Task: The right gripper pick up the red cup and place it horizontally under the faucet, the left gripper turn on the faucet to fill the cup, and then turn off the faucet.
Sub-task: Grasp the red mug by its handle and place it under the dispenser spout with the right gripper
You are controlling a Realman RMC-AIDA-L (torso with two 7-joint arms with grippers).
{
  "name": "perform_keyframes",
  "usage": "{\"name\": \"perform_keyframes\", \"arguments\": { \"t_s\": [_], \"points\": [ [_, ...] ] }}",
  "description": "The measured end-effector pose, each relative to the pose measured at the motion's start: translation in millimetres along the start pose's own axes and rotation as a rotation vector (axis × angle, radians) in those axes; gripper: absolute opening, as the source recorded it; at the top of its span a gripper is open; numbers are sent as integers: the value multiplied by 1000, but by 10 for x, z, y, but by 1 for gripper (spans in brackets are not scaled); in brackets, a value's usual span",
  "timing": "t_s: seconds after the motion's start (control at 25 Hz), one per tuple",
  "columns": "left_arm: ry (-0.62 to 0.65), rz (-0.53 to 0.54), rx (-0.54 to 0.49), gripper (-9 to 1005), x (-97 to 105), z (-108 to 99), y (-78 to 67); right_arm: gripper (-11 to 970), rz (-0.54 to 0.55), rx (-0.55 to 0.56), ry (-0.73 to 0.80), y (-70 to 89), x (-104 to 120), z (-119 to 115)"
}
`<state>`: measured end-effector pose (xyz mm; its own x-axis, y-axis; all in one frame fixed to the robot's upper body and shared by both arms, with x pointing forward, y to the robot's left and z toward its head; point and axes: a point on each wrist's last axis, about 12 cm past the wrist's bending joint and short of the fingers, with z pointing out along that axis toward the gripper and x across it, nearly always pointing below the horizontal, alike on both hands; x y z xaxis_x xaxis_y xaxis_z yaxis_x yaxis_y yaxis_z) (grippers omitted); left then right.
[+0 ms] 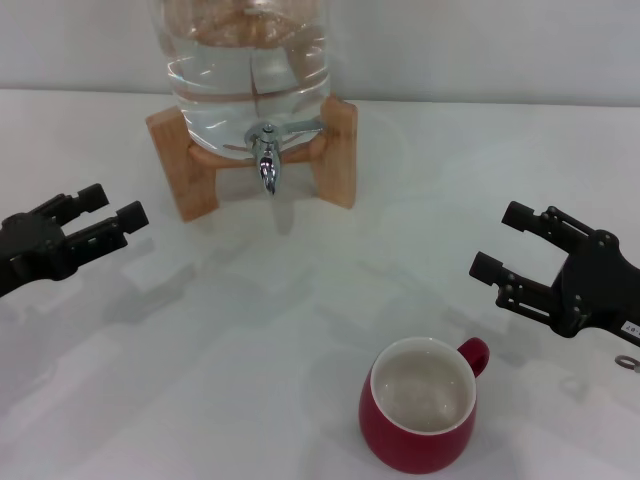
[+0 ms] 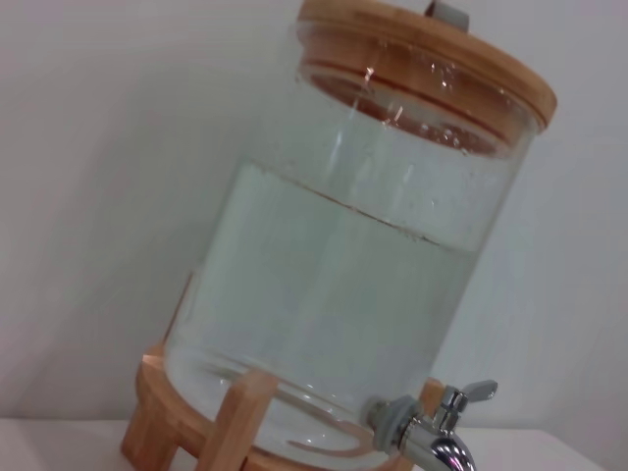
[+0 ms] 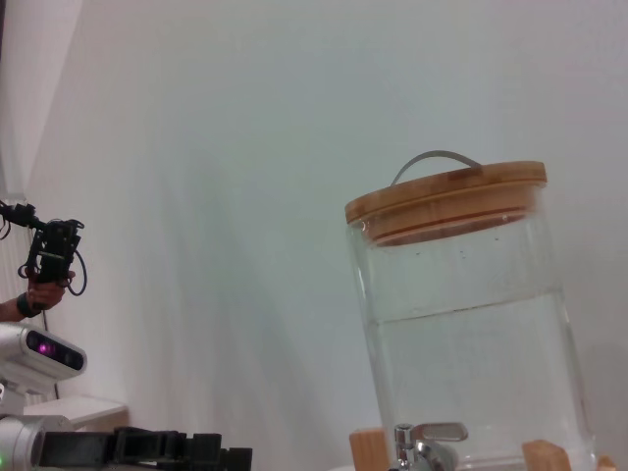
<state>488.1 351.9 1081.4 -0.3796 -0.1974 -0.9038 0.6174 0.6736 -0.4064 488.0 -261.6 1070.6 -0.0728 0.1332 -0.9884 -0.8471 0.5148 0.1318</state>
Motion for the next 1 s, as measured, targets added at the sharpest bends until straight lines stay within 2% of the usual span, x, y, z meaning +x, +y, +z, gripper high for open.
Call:
{"name": "perform_keyframes", "arguments": {
  "t_s": [0.56, 0.8, 1.0],
  "points": [
    [0, -1, 8, 887, -7, 28, -3, 793, -17, 29, 16, -18, 45, -41],
    [1, 1, 11, 887, -11, 37, -5, 793, -94, 82, 41, 19, 135, -220],
    [1, 4, 12, 887, -19, 40, -4, 792, -122, 151, 82, 105, 260, -477]
  ]
}}
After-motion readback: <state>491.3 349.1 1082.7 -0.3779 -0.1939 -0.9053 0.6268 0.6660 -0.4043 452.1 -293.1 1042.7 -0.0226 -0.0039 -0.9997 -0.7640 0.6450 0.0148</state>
